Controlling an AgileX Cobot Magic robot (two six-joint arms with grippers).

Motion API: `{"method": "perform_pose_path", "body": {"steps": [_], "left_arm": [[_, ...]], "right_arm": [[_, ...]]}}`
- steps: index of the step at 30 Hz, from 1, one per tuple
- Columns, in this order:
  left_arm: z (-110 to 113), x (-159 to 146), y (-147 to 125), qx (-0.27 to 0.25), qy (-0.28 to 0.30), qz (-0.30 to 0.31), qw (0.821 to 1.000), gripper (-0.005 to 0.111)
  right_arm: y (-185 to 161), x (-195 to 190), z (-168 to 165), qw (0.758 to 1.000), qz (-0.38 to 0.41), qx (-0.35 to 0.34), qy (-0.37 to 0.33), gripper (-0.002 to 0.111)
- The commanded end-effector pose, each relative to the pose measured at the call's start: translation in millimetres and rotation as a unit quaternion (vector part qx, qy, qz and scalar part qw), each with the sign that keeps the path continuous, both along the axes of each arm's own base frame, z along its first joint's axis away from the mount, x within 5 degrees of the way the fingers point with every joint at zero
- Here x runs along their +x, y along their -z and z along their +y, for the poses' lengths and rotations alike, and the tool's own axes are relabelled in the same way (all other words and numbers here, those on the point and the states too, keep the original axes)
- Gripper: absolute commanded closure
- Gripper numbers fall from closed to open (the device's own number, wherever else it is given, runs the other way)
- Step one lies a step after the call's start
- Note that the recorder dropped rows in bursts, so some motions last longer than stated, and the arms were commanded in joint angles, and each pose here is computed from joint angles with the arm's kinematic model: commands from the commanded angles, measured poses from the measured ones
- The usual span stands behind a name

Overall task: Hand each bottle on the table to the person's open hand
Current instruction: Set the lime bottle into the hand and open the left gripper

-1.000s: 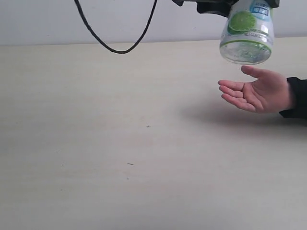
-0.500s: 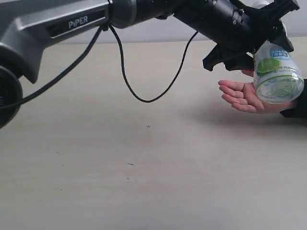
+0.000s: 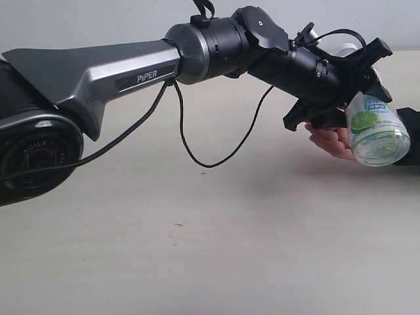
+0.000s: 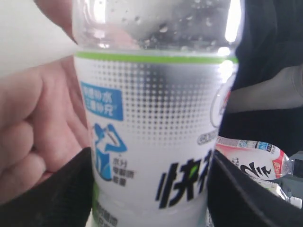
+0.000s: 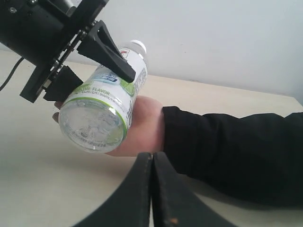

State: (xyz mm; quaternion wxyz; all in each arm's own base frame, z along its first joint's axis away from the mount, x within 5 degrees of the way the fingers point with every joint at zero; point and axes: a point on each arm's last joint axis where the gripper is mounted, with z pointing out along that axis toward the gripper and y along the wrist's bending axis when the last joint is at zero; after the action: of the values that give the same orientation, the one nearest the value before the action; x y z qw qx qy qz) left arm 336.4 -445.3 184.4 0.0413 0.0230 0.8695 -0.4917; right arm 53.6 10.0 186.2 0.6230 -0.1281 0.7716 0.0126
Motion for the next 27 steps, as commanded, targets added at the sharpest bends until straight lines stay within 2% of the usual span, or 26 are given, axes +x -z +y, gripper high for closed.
{"method": "perform_pose_path", "body": {"steps": [1, 7, 13, 15, 17, 23, 27], "left_arm": [[-0.5, 4.2, -0.2, -0.007, -0.012, -0.011, 1.000, 0.107], [0.6, 5.2, 5.3, 0.012, 0.005, -0.044, 0.999, 0.107], [0.0, 4.3, 6.7, 0.017, 0.008, -0.048, 0.999, 0.106], [0.2, 4.5, 6.7, 0.017, 0.008, -0.050, 0.999, 0.103], [0.7, 4.8, 7.5, 0.023, 0.012, -0.058, 0.998, 0.093], [1.5, 5.1, 8.6, 0.031, 0.016, -0.066, 0.997, 0.052], [1.5, 5.1, 8.6, 0.031, 0.018, -0.070, 0.997, 0.039]], "right_arm": [[0.6, -0.2, 0.1, 1.000, -0.004, 0.001, -0.001, 0.108], [0.6, -0.2, 0.1, 1.000, -0.004, 0.001, -0.001, 0.108], [0.6, -0.2, 0.1, 1.000, -0.004, 0.001, -0.001, 0.108], [0.6, -0.2, 0.1, 1.000, -0.004, 0.001, -0.001, 0.108], [0.6, -0.2, 0.1, 1.000, -0.004, 0.001, -0.001, 0.108], [0.6, -0.2, 0.1, 1.000, -0.004, 0.001, -0.001, 0.108], [0.6, -0.2, 0.1, 1.000, -0.004, 0.001, -0.001, 0.108]]}}
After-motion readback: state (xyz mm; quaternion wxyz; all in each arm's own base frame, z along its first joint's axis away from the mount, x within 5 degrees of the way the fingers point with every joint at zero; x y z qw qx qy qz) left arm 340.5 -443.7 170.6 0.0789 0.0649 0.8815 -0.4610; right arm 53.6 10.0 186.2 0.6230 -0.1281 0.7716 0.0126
